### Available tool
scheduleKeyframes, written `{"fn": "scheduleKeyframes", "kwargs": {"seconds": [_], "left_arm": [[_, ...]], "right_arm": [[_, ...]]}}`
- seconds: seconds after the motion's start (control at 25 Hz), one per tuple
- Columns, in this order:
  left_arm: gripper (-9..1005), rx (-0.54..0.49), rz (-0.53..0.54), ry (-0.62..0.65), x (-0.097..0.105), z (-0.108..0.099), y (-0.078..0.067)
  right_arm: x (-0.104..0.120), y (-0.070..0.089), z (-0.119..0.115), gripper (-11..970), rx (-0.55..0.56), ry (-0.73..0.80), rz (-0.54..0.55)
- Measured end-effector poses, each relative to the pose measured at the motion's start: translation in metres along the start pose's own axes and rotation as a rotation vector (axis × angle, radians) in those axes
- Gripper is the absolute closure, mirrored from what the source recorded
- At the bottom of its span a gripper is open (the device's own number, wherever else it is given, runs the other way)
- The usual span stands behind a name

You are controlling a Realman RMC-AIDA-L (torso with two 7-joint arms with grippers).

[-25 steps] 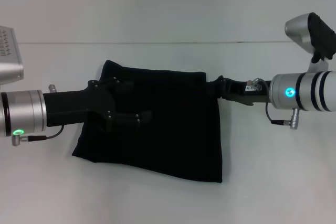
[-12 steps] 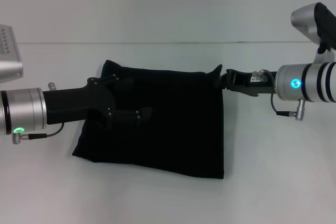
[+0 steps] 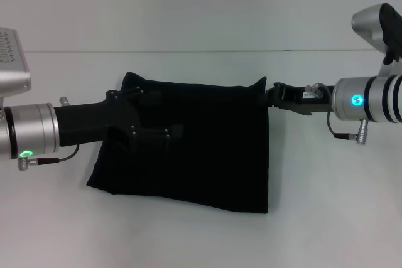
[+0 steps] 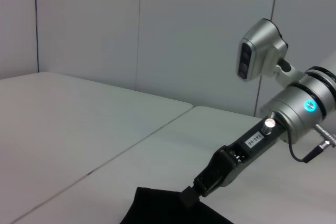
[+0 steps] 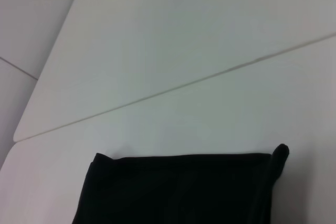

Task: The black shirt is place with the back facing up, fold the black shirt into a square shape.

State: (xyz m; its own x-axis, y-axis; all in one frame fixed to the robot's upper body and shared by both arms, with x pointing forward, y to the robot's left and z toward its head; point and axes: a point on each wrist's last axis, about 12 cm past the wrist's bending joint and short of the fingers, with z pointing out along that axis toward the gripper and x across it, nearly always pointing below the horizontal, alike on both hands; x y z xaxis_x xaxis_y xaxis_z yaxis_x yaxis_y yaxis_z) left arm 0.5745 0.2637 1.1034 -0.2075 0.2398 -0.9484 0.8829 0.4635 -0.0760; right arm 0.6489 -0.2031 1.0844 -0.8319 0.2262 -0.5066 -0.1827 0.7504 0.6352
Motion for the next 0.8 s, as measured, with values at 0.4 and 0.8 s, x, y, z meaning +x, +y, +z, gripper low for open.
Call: {"fn": "scheduleKeyframes", "kwargs": {"seconds": [0.4, 0.8], "left_arm": [[62, -0.107, -0.081, 0.004, -0.005, 0.009, 0.014], [62, -0.295, -0.318, -0.016, -0.018, 0.021, 0.042]], "right_arm": [[0.009, -0.018, -0.015, 782, -0.011, -0.083, -0.005], [0.007, -0.04, -0.053, 333, -0.1, -0.089, -0.044]]}}
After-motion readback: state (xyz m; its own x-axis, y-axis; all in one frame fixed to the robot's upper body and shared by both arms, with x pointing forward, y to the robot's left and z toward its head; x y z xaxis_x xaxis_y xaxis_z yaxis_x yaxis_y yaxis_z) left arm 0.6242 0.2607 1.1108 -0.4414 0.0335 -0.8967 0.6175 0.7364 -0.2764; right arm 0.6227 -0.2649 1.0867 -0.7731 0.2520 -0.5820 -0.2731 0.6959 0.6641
